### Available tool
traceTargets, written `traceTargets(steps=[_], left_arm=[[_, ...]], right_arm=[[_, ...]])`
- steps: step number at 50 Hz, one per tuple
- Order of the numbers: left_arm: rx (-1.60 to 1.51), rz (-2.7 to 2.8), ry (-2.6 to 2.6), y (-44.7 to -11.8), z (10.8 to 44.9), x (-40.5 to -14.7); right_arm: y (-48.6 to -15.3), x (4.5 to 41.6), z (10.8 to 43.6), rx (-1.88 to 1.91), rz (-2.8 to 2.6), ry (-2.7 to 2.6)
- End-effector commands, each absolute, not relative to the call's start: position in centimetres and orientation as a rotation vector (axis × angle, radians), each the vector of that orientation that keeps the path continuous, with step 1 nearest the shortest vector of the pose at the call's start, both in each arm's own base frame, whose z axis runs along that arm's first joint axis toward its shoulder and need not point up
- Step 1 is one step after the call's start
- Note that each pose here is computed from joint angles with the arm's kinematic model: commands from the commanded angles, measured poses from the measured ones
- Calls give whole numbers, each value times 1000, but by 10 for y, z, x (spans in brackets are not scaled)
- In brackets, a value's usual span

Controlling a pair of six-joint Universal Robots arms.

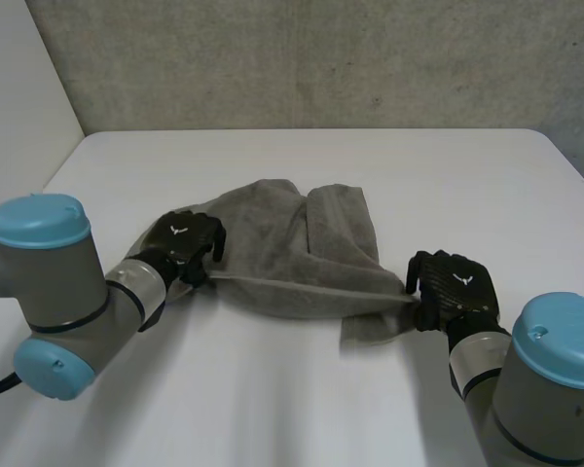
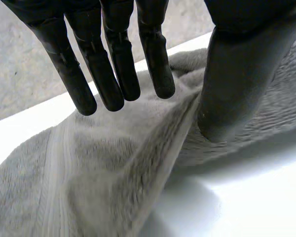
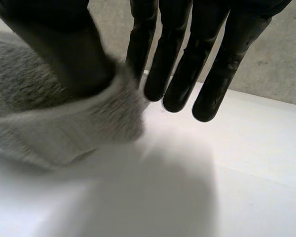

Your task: Fold the towel.

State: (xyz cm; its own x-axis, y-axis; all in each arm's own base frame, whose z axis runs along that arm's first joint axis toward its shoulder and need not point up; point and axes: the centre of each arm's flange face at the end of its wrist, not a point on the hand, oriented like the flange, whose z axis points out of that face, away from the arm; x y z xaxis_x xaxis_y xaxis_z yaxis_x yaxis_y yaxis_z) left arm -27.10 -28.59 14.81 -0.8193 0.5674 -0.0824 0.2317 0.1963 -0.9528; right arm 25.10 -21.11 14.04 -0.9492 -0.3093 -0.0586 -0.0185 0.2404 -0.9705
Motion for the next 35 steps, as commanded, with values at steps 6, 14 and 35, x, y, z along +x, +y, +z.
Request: traceTargets(steps=[6, 14, 35], left_arm=[[-736, 1670, -2246, -288, 124, -273], [-694, 1755, -2252, -296, 125, -270], [-666, 1772, -2314, -297, 123, -259]], right_arm=[[-217, 241, 156, -305, -1786, 2199], [-231, 224, 169, -246, -1836, 2185], [-269, 176, 201, -147, -2031, 2150]])
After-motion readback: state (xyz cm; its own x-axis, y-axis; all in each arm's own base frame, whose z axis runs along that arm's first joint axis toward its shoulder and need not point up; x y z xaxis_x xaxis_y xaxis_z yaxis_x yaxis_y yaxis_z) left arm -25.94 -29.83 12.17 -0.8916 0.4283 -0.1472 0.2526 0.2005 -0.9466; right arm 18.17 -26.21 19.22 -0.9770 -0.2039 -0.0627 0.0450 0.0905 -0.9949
